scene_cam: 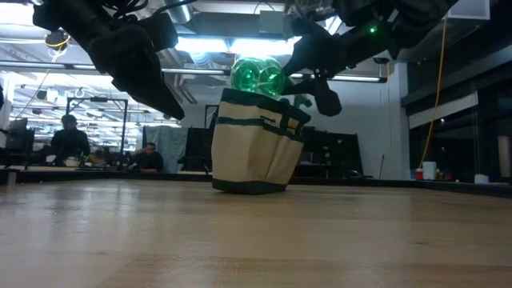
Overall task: Pick & Place Garden tools in Gardening bag
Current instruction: Put the green spray bottle into the light brown gardening bag
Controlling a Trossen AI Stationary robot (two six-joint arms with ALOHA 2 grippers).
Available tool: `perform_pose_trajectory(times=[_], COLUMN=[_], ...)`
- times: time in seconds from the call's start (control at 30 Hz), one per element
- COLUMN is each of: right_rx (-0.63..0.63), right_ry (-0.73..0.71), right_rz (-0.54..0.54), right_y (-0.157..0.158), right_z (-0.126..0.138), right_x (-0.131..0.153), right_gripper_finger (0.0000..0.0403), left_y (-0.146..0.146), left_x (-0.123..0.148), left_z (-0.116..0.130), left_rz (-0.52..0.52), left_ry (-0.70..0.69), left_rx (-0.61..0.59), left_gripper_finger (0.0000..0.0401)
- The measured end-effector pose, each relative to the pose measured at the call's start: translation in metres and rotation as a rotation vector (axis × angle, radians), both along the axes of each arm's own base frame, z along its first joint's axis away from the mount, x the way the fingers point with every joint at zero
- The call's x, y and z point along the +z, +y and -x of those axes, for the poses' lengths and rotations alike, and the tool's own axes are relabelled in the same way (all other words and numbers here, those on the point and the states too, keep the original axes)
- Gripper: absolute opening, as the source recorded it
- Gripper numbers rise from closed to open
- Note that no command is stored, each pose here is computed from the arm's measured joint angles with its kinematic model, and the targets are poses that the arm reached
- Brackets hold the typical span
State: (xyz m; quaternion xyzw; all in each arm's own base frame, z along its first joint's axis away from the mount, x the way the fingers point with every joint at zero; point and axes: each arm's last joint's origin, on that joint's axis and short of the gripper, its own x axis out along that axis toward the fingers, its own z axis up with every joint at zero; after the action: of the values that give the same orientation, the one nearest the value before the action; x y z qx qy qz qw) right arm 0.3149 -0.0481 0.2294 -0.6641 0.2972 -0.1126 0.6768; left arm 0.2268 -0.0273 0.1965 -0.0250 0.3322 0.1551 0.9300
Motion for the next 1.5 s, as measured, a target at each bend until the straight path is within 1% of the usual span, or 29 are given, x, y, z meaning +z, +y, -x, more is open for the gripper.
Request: perform_pose_trajectory(times=[0.27, 0.43, 0.57, 0.73, 0.87, 1.07, 1.2, 1.27, 1.37, 1.5], right_rx=[-0.005, -0.008, -0.01, -0.009, -0.009, -0.009, -0.01, -0.017, -0.032, -0.101], right_ry=[-0.056, -0.016, -0.004, -0.018, -0.02, -0.016, 0.04, 0.022, -0.047, -0.181], right_rz=[-0.082, -0.089, -0.092, -0.09, -0.09, -0.09, -0.097, -0.129, -0.237, -0.37], right_y=[0.0045, 0.0046, 0.0046, 0.0046, 0.0046, 0.0046, 0.0068, 0.0074, 0.008, 0.0085], right_z=[-0.0008, 0.0004, 0.0008, 0.0003, 0.0003, 0.0004, 0.002, 0.002, 0.0016, 0.0019], right_x=[0.0001, -0.0037, -0.0049, -0.0036, -0.0034, -0.0038, -0.0088, -0.0091, -0.0089, -0.0041], right_gripper_finger=[0.0153, 0.0157, 0.0177, 0.022, 0.0245, 0.0258, 0.0257, 0.0257, 0.0256, 0.0256], left_y=[-0.0002, -0.0002, -0.0002, -0.0002, -0.0002, -0.0002, -0.0002, -0.0003, -0.0004, -0.0004], left_x=[0.0, 0.0, 0.0, 0.0, 0.0, 0.0, 0.0, -0.0001, -0.0001, -0.0001], left_z=[-0.0001, -0.0001, -0.0001, -0.0001, -0.0001, -0.0001, -0.0001, -0.0001, -0.0001, -0.0001], left_rz=[0.023, 0.036, 0.039, 0.045, 0.045, 0.044, 0.044, 0.047, 0.047, 0.048], left_ry=[-0.007, -0.011, -0.012, -0.014, -0.014, -0.014, -0.014, -0.013, -0.013, -0.013], left_rx=[0.011, 0.02, 0.023, 0.028, 0.028, 0.028, 0.027, 0.024, 0.023, 0.022], left_gripper_finger=[0.0125, 0.0125, 0.0125, 0.0125, 0.0125, 0.0125, 0.0125, 0.0125, 0.0125, 0.0125])
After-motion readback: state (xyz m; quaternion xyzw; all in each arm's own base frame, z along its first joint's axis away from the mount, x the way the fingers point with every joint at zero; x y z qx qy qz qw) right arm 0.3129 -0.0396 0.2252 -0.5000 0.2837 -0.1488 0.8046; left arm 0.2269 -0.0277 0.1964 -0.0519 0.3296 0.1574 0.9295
